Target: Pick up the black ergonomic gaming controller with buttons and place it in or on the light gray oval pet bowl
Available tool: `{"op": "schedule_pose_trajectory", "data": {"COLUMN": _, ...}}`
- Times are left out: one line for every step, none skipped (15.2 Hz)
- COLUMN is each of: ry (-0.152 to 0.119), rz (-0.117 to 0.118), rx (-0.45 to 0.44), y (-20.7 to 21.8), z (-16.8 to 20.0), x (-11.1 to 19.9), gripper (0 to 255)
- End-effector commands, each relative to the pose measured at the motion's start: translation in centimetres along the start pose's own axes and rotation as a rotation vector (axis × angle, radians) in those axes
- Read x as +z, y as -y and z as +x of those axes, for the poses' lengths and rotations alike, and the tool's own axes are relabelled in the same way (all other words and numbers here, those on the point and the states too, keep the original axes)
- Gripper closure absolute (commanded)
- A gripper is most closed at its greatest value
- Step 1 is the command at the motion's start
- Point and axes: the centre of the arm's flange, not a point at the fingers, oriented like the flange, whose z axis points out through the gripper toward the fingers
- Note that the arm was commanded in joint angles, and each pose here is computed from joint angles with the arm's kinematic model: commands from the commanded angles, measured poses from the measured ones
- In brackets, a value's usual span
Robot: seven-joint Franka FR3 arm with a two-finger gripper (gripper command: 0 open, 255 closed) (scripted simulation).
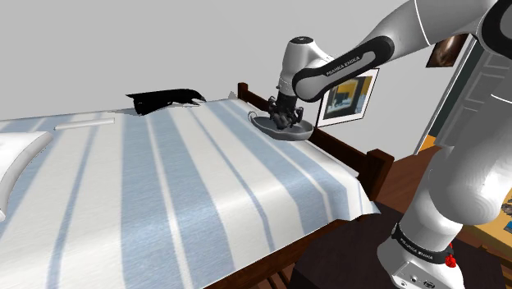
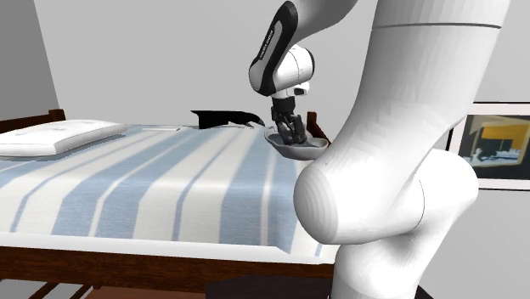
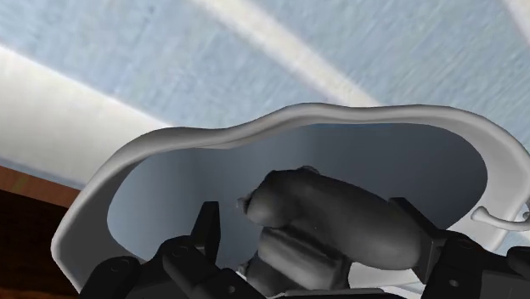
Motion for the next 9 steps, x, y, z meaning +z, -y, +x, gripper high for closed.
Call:
{"op": "schedule_pose_trajectory", "data": {"ry": 0.0, "rz": 0.0, "rx": 0.0, "y": 0.01, "z": 0.0, "x": 0.0, "gripper": 0}}
{"op": "schedule_pose_trajectory", "data": {"ry": 0.0, "rz": 0.0, "rx": 0.0, "y": 0.01, "z": 0.0, "x": 0.0, "gripper": 0}}
{"op": "schedule_pose_trajectory", "data": {"ry": 0.0, "rz": 0.0, "rx": 0.0, "y": 0.01, "z": 0.0, "x": 0.0, "gripper": 255}}
{"op": "schedule_pose_trajectory", "data": {"ry": 0.0, "rz": 0.0, "rx": 0.0, "y": 0.01, "z": 0.0, "x": 0.0, "gripper": 255}}
{"op": "schedule_pose_trajectory", "data": {"ry": 0.0, "rz": 0.0, "rx": 0.0, "y": 0.01, "z": 0.0, "x": 0.0, "gripper": 255}}
{"op": "schedule_pose_trajectory", "data": {"ry": 0.0, "rz": 0.0, "rx": 0.0, "y": 0.05, "z": -0.02, "x": 0.05, "gripper": 255}}
{"op": "schedule_pose_trajectory", "data": {"ry": 0.0, "rz": 0.0, "rx": 0.0, "y": 0.04, "z": 0.01, "x": 0.09, "gripper": 255}}
{"op": "schedule_pose_trajectory", "data": {"ry": 0.0, "rz": 0.0, "rx": 0.0, "y": 0.06, "z": 0.1, "x": 0.11, "gripper": 255}}
{"op": "schedule_pose_trajectory", "data": {"ry": 0.0, "rz": 0.0, "rx": 0.0, "y": -0.02, "z": -0.03, "x": 0.14, "gripper": 255}}
